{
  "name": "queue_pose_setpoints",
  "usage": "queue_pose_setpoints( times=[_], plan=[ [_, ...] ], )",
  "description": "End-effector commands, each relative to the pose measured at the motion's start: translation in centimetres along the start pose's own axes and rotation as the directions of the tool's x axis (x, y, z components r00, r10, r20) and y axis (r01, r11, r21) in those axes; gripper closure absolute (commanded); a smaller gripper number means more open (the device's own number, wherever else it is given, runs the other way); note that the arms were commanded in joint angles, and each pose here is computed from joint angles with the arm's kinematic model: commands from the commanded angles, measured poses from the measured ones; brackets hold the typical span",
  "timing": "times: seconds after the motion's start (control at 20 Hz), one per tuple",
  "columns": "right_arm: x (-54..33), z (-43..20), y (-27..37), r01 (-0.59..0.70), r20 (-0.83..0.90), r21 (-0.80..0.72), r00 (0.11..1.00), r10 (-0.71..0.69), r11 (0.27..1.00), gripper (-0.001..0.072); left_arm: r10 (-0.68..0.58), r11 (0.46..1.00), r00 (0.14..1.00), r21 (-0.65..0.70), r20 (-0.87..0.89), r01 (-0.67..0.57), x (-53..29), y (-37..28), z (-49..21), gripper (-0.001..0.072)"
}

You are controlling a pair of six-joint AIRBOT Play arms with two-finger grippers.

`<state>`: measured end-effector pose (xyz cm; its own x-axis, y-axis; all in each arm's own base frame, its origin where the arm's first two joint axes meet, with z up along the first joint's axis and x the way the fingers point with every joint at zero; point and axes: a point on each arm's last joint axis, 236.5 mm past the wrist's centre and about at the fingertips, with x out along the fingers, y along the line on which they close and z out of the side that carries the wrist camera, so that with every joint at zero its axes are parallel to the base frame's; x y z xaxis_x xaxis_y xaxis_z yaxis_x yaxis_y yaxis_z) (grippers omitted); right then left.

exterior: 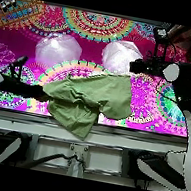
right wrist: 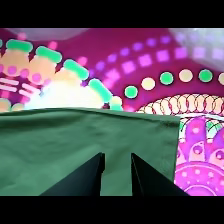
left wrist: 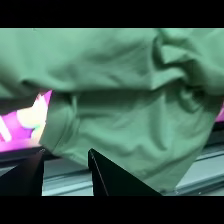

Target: Fold the clothes and pants, and hang the long-sleeved shirts on hangers.

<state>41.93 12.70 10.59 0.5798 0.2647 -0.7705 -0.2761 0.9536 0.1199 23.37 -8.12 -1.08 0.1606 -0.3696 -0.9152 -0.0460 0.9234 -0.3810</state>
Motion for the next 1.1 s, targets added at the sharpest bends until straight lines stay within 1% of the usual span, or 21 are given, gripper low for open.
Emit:
queue_pose_setpoints(
  times=[0.0, 0.05, 0.1, 0.15, 0.4, 0.55, 0.75, 0.85, 1.05],
  plan=[
    [0.1, -0.5, 0.5, -0.023, -0.022, 0.017, 0.999, 0.024, 1.000, 0.0486, 0.034, 0.998, 0.994, -0.039, -0.104, -0.039, 2.6, 2.0, -3.6, 0.0401],
    [0.1, -0.5, 0.5, -0.023, -0.022, 0.017, 0.999, 0.023, 1.000, 0.0486, 0.036, 0.998, 0.992, -0.047, -0.119, -0.041, 3.2, 2.3, -4.3, 0.0397],
    [0.1, -0.5, 0.5, -0.023, -0.022, 0.017, 0.999, 0.024, 1.000, 0.0486, 0.037, 0.997, 0.991, -0.056, -0.130, -0.044, 3.7, 2.6, -4.8, 0.0315],
    [0.1, -0.5, 0.5, -0.023, -0.022, 0.017, 0.999, 0.023, 1.000, 0.0486, 0.038, 0.997, 0.989, -0.061, -0.140, -0.047, 4.1, 2.8, -5.3, 0.0290],
    [0.1, -0.5, 0.5, -0.023, -0.020, 0.017, 1.000, 0.024, 1.000, 0.0486, 0.040, 0.996, 0.992, -0.075, -0.121, -0.049, 4.9, 3.2, -5.2, 0.0290],
    [0.1, -0.4, 0.5, -0.023, -0.017, 0.017, 1.000, 0.023, 1.000, 0.0486, 0.035, 0.995, 0.989, -0.088, -0.141, -0.047, 5.5, 3.3, -5.5, 0.0290],
    [0.1, -0.2, 0.5, -0.022, -0.010, 0.017, 1.000, 0.023, 1.000, 0.0486, -0.063, 0.992, 0.995, -0.112, -0.073, 0.055, 5.8, 1.1, -3.7, 0.0291],
    [0.1, -0.2, 0.5, -0.022, -0.009, 0.017, 1.000, 0.023, 1.000, 0.0486, -0.056, 0.993, 0.996, -0.107, -0.066, 0.048, 5.9, 1.2, -3.5, 0.0291],
    [0.1, -0.2, 0.5, -0.022, -0.009, 0.017, 1.000, 0.023, 1.000, 0.0486, -0.050, 0.993, 0.993, -0.110, -0.105, 0.038, 6.6, 1.7, -4.0, 0.0291]
  ],
)
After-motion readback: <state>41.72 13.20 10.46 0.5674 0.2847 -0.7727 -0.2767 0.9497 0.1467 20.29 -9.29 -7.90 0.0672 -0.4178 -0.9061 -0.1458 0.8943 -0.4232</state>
